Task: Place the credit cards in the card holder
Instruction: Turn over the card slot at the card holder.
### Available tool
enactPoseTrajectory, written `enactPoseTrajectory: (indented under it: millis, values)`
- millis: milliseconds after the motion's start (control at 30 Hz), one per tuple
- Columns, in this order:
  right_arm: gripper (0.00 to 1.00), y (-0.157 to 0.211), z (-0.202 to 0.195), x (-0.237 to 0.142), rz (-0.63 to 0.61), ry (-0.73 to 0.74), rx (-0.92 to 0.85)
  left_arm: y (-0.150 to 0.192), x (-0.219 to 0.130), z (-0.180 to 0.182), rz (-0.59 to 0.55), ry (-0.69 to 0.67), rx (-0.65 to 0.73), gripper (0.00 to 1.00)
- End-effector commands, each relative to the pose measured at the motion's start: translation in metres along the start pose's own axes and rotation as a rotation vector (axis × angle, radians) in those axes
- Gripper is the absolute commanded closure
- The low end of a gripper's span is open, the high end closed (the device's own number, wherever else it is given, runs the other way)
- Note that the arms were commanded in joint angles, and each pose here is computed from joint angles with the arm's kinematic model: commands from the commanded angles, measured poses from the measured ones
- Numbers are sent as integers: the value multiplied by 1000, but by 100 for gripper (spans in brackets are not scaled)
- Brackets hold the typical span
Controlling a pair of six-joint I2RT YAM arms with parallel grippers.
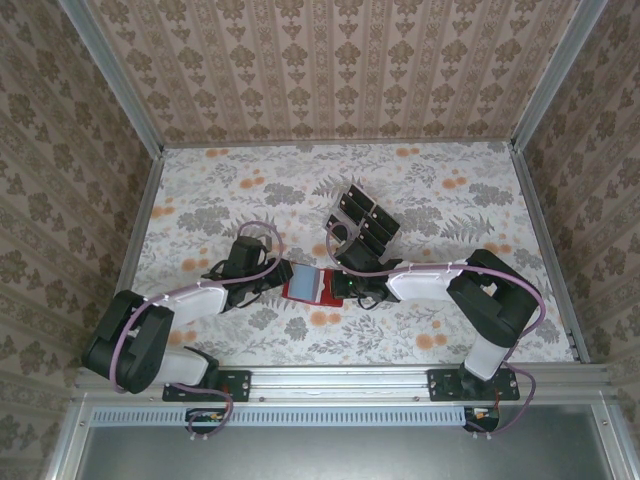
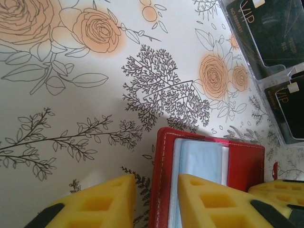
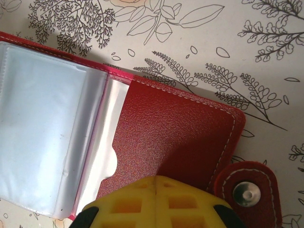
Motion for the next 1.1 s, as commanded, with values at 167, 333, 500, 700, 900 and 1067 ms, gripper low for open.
enactPoseTrajectory:
  millis: [167, 333, 500, 700, 900, 1067]
  values:
    - [100, 46, -44, 19, 157, 161, 23, 1, -1, 0, -3, 33, -3, 72]
    - [100, 46, -45, 19, 157, 160, 23, 3, 0, 3, 1, 20, -10, 67]
    - [100, 45, -44, 19, 155, 159, 24, 5, 3, 9, 7, -7, -15, 48]
    - [100, 45, -44, 19, 155, 158, 24, 8, 6, 11, 18, -2, -19, 44]
    - [100, 46, -45, 19, 159, 162, 23, 7, 8, 5, 14, 58, -14, 51]
    - [100, 46, -45, 19, 158, 162, 24, 5, 5, 1, -6, 101, -22, 61]
Point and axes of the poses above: each hand's point on the last joint's axis, 136 mm out from that joint toward the fingers, its own x axis out along the fingers, its own z axis along the line the jaws close on, y = z × x, the point moved 4 cm from there along -x, back along the fingers, and after that the axes turned 5 degrees about -x, right-handed, at the moved point
